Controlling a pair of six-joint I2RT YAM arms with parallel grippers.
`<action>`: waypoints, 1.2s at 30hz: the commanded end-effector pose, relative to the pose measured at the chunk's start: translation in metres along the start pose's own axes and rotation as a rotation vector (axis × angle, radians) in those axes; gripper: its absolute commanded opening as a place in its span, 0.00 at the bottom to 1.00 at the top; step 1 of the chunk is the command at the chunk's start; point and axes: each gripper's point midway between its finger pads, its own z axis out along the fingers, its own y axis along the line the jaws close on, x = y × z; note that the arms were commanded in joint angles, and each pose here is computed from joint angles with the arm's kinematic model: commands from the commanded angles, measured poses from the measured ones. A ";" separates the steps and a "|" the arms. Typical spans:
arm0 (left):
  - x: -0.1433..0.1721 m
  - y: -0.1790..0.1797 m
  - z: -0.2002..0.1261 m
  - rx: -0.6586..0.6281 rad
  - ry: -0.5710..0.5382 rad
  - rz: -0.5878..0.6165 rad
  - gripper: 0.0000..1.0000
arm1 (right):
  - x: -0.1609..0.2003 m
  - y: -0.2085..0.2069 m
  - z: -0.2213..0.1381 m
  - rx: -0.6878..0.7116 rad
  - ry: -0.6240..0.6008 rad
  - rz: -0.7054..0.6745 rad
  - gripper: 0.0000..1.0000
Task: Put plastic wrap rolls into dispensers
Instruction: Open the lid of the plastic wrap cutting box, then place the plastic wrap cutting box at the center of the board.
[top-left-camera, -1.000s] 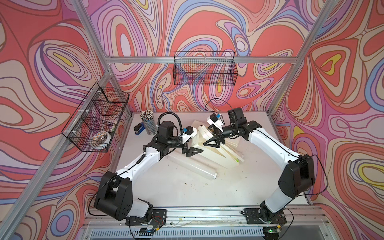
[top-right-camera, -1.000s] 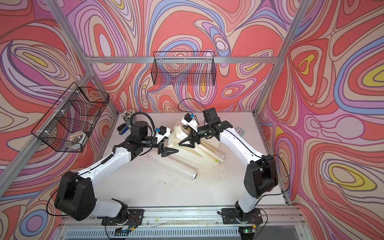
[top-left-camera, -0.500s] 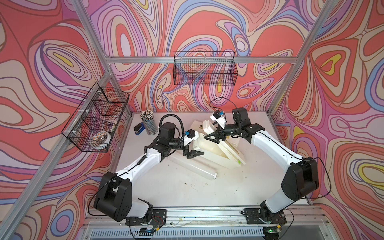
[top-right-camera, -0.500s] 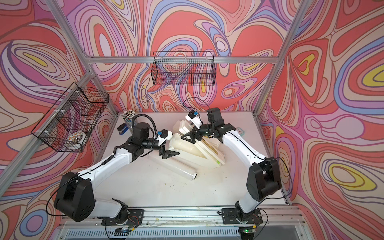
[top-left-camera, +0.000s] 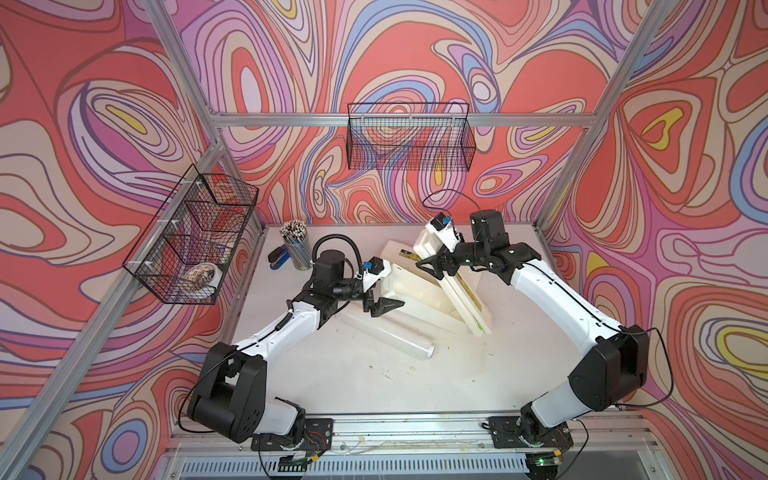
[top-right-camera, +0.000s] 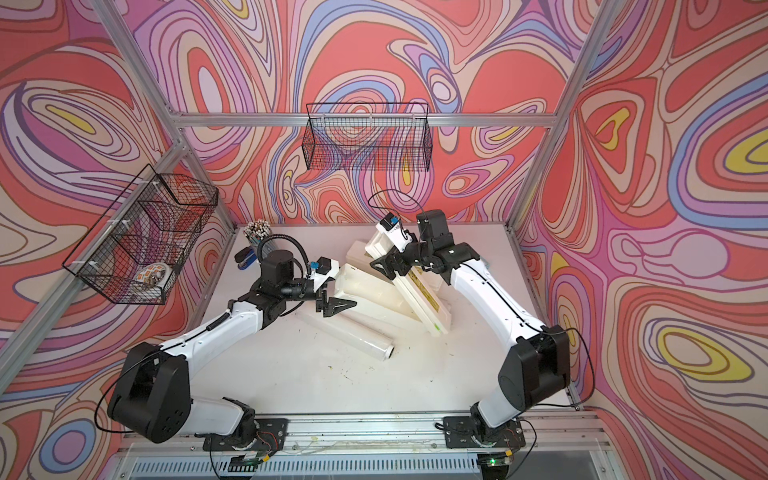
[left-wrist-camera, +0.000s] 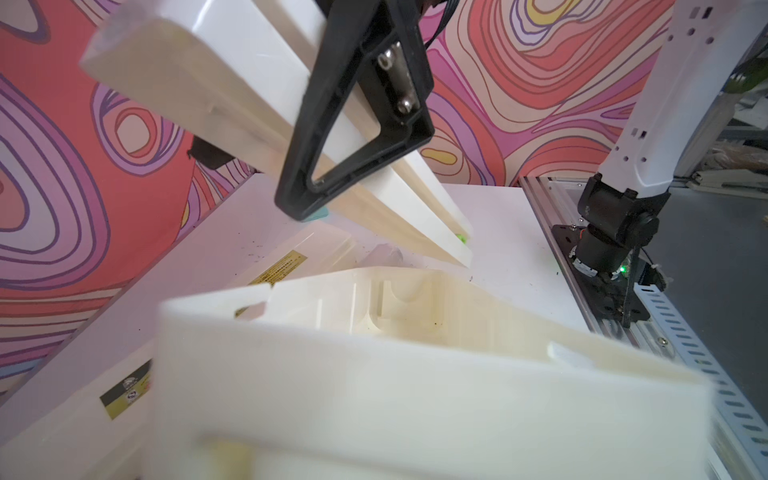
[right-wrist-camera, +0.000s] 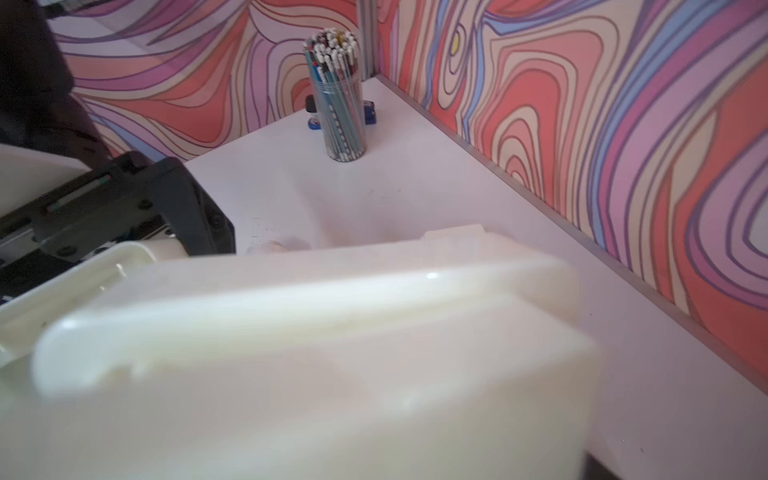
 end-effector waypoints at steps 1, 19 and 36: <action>-0.016 0.021 -0.012 -0.112 -0.043 0.108 0.00 | 0.008 -0.018 -0.015 0.124 0.061 0.056 0.27; 0.021 0.021 -0.023 -0.093 0.044 0.049 0.00 | 0.032 -0.082 -0.066 0.520 0.278 0.144 0.29; 0.090 0.038 -0.025 -0.096 0.245 0.021 0.00 | 0.174 -0.216 -0.137 0.888 0.541 0.483 0.30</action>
